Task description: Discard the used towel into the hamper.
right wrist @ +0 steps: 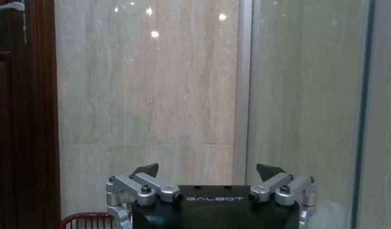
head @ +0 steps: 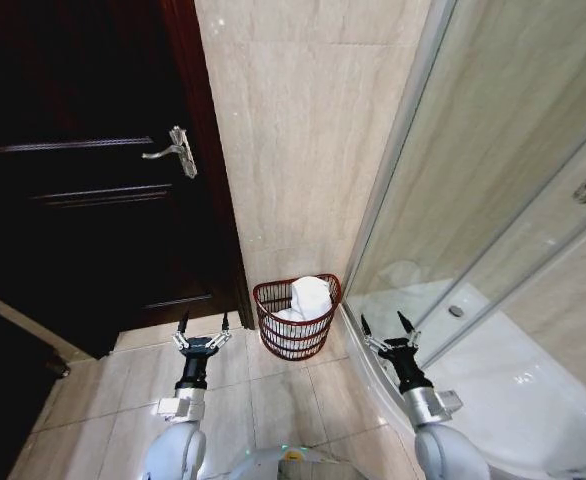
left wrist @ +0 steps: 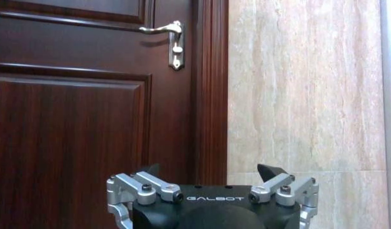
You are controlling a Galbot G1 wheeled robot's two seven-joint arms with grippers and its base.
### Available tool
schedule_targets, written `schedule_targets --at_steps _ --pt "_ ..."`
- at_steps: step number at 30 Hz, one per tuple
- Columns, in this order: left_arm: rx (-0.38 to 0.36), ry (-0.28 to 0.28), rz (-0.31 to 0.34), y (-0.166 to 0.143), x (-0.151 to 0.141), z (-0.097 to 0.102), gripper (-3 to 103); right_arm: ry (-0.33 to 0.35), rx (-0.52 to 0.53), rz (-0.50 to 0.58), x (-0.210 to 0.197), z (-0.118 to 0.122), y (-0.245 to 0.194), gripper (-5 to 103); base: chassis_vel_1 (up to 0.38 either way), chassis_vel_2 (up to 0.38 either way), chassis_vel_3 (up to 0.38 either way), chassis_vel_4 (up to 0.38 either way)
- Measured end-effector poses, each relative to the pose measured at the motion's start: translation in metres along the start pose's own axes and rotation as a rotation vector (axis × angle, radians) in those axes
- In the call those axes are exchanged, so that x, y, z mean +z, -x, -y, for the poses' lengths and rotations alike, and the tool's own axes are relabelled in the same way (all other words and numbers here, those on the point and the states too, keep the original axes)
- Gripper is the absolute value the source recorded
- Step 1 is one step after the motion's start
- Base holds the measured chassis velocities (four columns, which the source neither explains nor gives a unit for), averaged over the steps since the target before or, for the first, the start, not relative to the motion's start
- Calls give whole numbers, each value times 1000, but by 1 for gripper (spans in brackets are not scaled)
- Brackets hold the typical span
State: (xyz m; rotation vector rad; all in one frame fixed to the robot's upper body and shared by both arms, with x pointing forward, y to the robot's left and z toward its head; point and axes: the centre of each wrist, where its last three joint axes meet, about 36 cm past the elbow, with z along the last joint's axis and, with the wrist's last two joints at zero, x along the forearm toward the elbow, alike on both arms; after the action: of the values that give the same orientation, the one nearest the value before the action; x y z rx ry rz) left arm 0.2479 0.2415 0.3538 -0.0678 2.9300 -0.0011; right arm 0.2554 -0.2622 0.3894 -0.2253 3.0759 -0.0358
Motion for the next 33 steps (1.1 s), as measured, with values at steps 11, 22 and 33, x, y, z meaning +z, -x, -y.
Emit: schedule_targets --at_steps 11,22,33 --pt "-2 -2 1 -1 0 -2 100 -3 0 -3 2 -1 -3 100 17 -19 -18 18" --pt "-2 0 2 -2 2 -1 100 -5 3 -2 4 0 -5 100 51 -57 -54 51" --pt "0 -7 0 -5 2 -3 100 0 3 -1 7 -5 -7 100 52 -53 -47 46"
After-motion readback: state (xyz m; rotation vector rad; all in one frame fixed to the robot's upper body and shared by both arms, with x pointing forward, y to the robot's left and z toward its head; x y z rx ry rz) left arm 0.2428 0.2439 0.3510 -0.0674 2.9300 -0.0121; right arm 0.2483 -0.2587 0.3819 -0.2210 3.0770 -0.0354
